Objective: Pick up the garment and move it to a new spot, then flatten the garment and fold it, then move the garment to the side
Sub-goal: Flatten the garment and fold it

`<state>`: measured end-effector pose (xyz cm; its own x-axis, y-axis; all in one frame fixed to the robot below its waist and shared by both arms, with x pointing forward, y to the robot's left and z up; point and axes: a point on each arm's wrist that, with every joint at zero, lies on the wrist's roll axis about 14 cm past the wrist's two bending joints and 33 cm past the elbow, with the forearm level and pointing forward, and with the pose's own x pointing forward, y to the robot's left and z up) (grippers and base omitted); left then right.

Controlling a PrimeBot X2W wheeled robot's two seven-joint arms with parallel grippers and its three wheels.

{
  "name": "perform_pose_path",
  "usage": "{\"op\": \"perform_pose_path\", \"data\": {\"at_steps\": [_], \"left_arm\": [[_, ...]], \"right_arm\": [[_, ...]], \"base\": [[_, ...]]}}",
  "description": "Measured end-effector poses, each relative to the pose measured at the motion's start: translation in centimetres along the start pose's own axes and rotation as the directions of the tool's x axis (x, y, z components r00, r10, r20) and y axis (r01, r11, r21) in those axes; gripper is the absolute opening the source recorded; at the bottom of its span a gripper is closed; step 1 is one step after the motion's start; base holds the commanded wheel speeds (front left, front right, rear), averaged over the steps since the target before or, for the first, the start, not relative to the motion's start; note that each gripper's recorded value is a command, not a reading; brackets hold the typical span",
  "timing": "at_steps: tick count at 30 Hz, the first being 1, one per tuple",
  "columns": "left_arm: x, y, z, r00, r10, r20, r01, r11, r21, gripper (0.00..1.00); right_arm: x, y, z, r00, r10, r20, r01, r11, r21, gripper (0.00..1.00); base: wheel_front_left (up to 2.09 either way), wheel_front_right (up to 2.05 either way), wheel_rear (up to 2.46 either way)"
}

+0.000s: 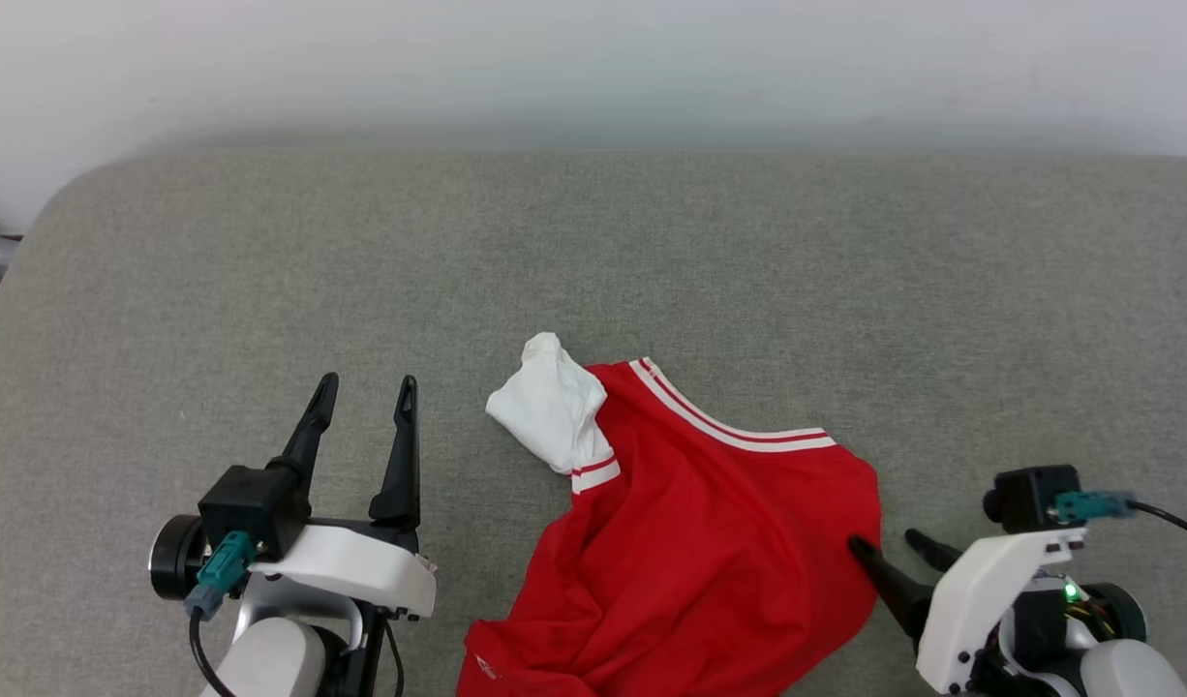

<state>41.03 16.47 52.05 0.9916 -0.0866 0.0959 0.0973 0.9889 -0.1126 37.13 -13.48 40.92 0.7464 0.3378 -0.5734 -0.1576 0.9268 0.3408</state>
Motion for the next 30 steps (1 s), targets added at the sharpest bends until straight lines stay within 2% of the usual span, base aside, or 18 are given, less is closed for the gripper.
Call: {"op": "perform_pose_path", "data": {"at_steps": [8, 9, 10, 11, 14, 17, 20, 24, 27, 30], "left_arm": [[0.5, 0.8, -1.3, 0.999, 0.021, -0.031, -0.021, 1.000, -0.007, 1.00], [0.6, 0.9, -1.4, 0.999, 0.024, -0.034, -0.024, 1.000, -0.007, 1.00], [0.7, 1.0, -1.6, 0.999, 0.027, -0.036, -0.027, 1.000, -0.008, 1.00], [0.8, 1.0, -1.7, 0.999, 0.030, -0.040, -0.030, 1.000, -0.009, 1.00], [0.8, 1.1, -2.0, 0.998, 0.036, -0.045, -0.037, 0.999, -0.014, 1.00], [0.9, 0.9, -1.9, 0.999, 0.030, -0.041, -0.031, 0.999, -0.019, 1.00], [0.9, 0.4, -1.5, 0.999, 0.017, -0.029, -0.018, 1.000, -0.022, 1.00], [1.1, -0.5, -1.2, 1.000, -0.002, -0.017, 0.002, 1.000, -0.032, 1.00], [1.2, -0.7, -1.3, 1.000, -0.010, -0.019, 0.009, 0.999, -0.038, 1.00], [1.3, -0.8, -1.7, 1.000, -0.013, -0.028, 0.012, 0.999, -0.044, 1.00]], "right_arm": [[2.5, 0.4, -3.9, 0.971, 0.035, -0.236, -0.044, 0.998, -0.037, 1.00], [2.8, 0.5, -4.1, 0.967, 0.038, -0.253, -0.050, 0.998, -0.039, 0.86], [3.0, 0.5, -4.2, 0.965, 0.041, -0.261, -0.055, 0.998, -0.045, 0.29], [3.2, 0.6, -4.2, 0.964, 0.044, -0.264, -0.059, 0.997, -0.047, 0.00], [3.3, 0.4, -3.0, 0.972, 0.042, -0.230, -0.060, 0.996, -0.070, 0.00], [3.1, -0.1, -0.3, 0.990, 0.027, -0.140, -0.042, 0.993, -0.111, 0.00], [2.0, -1.9, 4.3, 1.000, -0.027, -0.010, 0.025, 0.982, -0.187, 0.00], [0.2, -4.2, 9.1, 0.988, -0.101, 0.121, 0.127, 0.963, -0.236, 0.00], [-0.8, -6.5, 10.6, 0.972, -0.169, 0.164, 0.201, 0.957, -0.211, 0.00], [-1.3, -9.4, 10.1, 0.956, -0.248, 0.156, 0.271, 0.951, -0.150, 0.00]], "base": [[0.00, 0.00, 0.00], [0.00, 0.00, 0.00], [0.00, 0.00, 0.00], [0.00, 0.00, 0.00], [0.00, 0.00, 0.00], [0.00, 0.00, 0.00], [0.00, 0.00, 0.00], [0.00, 0.00, 0.00], [0.00, 0.00, 0.00], [0.00, 0.00, 0.00]]}}
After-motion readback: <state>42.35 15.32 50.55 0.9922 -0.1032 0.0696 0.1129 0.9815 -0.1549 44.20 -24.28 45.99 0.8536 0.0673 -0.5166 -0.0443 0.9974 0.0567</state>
